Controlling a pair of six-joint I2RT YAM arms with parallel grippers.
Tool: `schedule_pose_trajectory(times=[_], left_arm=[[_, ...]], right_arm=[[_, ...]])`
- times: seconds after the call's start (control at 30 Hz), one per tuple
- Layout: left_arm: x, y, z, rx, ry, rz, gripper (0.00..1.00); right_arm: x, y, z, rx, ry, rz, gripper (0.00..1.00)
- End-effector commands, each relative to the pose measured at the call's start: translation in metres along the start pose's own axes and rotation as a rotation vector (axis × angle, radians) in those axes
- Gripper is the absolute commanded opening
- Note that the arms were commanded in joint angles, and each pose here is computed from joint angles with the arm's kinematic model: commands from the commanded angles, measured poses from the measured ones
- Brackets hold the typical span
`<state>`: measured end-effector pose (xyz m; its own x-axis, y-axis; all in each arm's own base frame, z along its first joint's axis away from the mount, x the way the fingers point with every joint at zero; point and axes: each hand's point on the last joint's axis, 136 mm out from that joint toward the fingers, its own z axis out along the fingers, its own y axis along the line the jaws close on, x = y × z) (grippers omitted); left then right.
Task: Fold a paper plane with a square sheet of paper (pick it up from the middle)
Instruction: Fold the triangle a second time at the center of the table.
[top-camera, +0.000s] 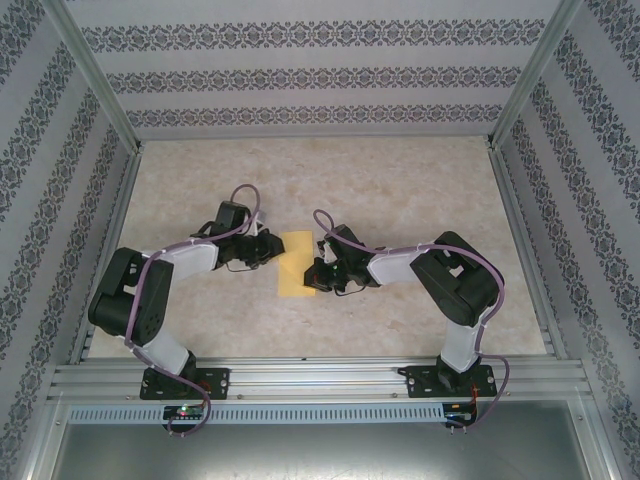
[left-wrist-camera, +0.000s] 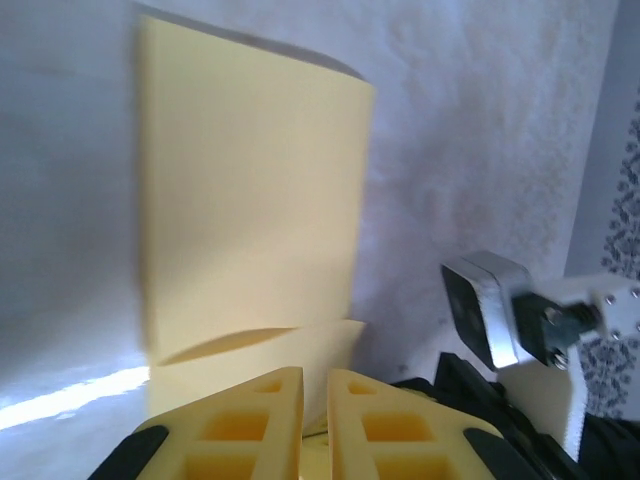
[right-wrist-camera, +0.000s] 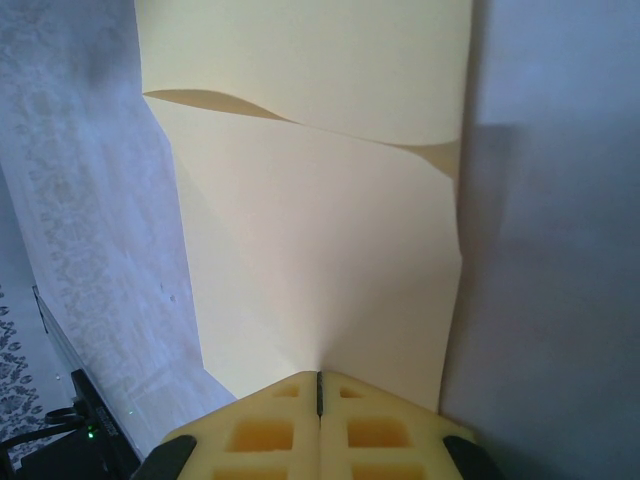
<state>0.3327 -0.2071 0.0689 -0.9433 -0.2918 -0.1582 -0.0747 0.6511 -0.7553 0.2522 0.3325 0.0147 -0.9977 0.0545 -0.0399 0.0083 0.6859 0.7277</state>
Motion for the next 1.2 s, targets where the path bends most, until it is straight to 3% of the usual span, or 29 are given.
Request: schedule_pose_trajectory(times=[0.0, 0.4, 0.8, 0.93, 1.0, 1.17], left_arm=[[0.015, -0.008, 0.017, -0.023, 0.055, 0.019, 0.15], [0.029, 0.052, 0.049, -0.193, 0.118, -0.102, 0.11], [0.032, 0.064, 0.051, -0.233, 0.130, -0.116, 0.10], [0.031, 0.056, 0.051, -0.204, 0.137, -0.097, 0.11], [0.031, 0.052, 0.050, -0.195, 0.139, -0.091, 0.11], [0.030, 0.045, 0.046, -0.178, 0.125, -0.093, 0.12]], right_arm=[[0.022, -0.039, 0.010, 0.143, 0.058, 0.048, 0.00], [0.023, -0.028, 0.005, 0.094, 0.055, 0.023, 0.00], [0.066, -0.055, -0.021, 0.126, 0.100, 0.045, 0.03], [0.048, -0.037, -0.032, 0.058, 0.038, 0.041, 0.06], [0.033, -0.023, -0.039, 0.042, -0.011, 0.023, 0.16], [-0.005, -0.010, -0.046, 0.043, -0.112, 0.033, 0.22]])
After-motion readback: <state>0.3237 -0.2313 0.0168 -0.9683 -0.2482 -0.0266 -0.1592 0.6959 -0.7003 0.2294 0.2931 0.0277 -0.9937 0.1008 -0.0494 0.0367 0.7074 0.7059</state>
